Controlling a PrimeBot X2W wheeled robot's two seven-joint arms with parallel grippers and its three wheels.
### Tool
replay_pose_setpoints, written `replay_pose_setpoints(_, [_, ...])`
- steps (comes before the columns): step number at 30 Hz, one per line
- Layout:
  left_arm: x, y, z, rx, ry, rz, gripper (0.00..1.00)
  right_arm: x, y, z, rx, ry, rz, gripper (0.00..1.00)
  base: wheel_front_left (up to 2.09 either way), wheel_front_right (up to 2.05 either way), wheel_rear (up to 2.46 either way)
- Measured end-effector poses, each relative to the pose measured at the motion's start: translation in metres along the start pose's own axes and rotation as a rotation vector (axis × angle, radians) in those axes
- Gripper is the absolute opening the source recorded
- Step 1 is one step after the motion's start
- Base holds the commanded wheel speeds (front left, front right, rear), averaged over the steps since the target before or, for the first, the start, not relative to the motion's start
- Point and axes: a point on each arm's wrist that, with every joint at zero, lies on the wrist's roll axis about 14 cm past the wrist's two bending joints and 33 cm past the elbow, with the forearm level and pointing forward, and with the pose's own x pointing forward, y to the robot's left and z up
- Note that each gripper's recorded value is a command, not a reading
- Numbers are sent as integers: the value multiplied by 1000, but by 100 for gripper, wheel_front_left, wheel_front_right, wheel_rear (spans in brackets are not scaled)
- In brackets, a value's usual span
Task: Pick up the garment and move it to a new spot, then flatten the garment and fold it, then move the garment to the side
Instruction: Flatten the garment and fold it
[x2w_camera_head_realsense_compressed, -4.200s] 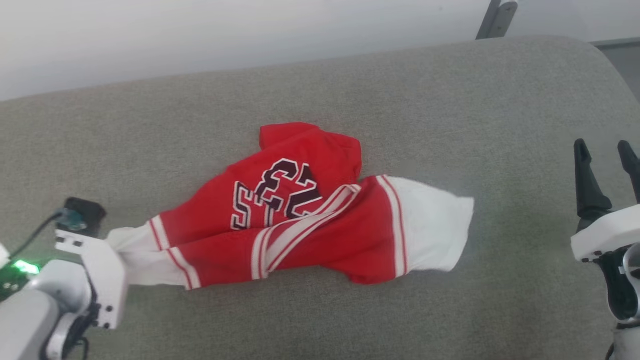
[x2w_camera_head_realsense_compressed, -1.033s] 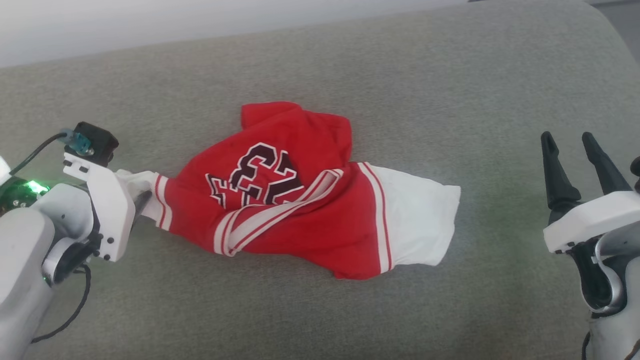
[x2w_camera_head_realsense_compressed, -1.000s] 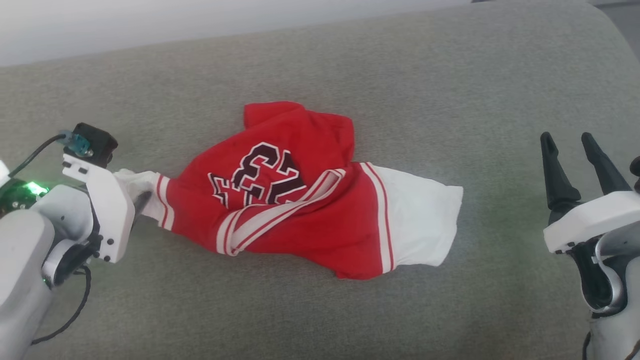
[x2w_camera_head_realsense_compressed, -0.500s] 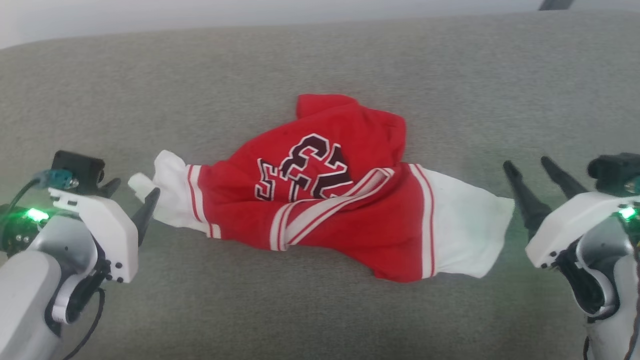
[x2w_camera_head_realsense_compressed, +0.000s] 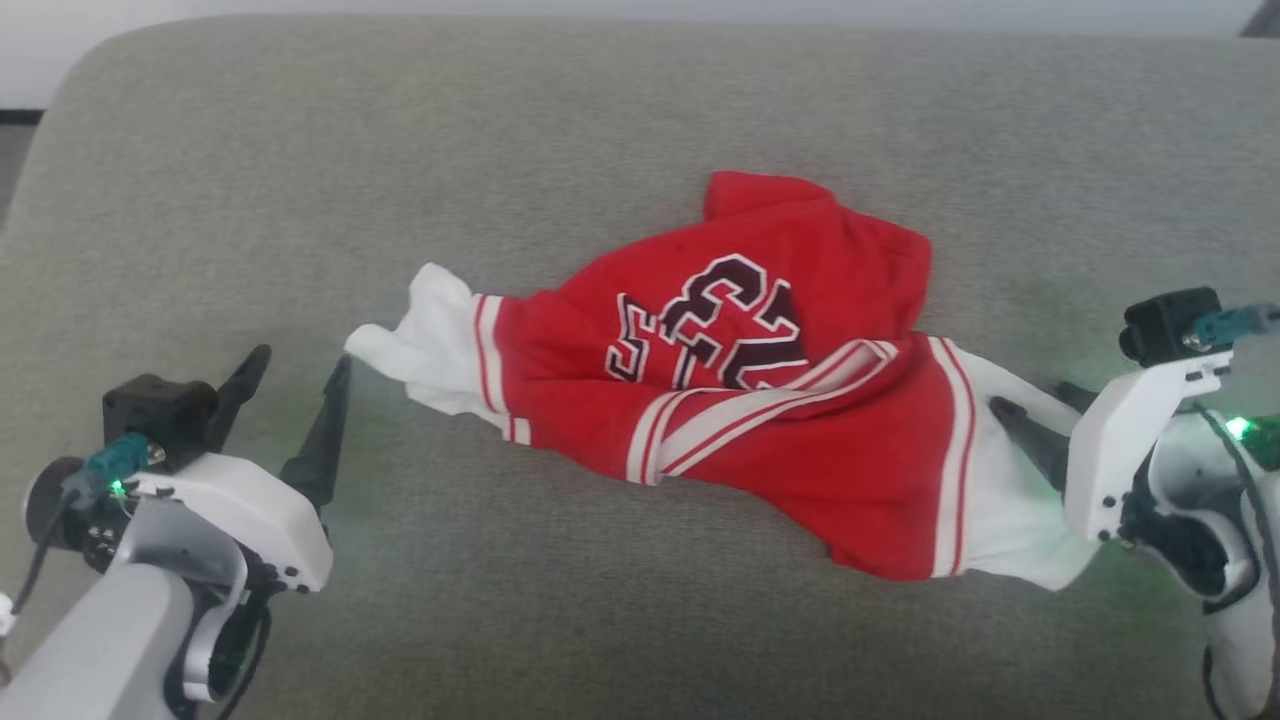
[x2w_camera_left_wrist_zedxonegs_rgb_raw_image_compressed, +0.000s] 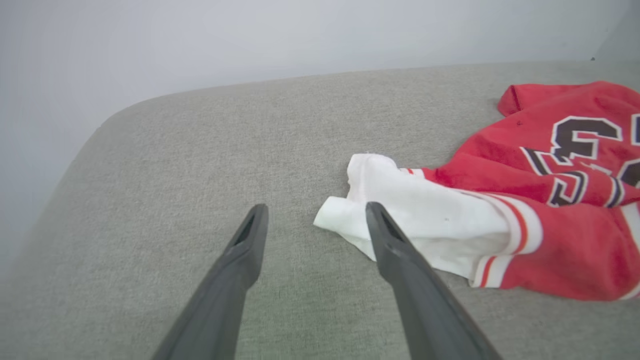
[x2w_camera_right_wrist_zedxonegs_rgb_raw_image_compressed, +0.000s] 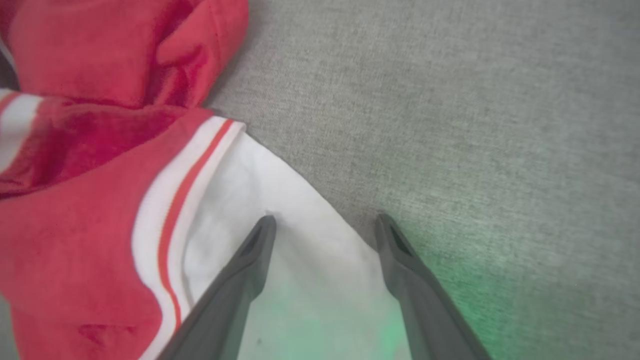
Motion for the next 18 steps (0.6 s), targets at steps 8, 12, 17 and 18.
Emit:
replay_pose_setpoints(8, [-17,14,-17,-53,-19,75,100,19,3,-14,-46,220,23,100,0,0,0])
replay_pose_setpoints(12, [-22,16,-20,-81,-29,91,100,21,6,-15,-76,261,31,0,0,0,0])
replay_pose_setpoints(17, [-27,21,-19,-100,-50,114,100,17,16,-5,-108,216,52,0,0,0,0])
replay_pose_setpoints(18, [-28,22,-16,-107,-59,118,100,15,18,-2,-115,201,56,0,0,0,0])
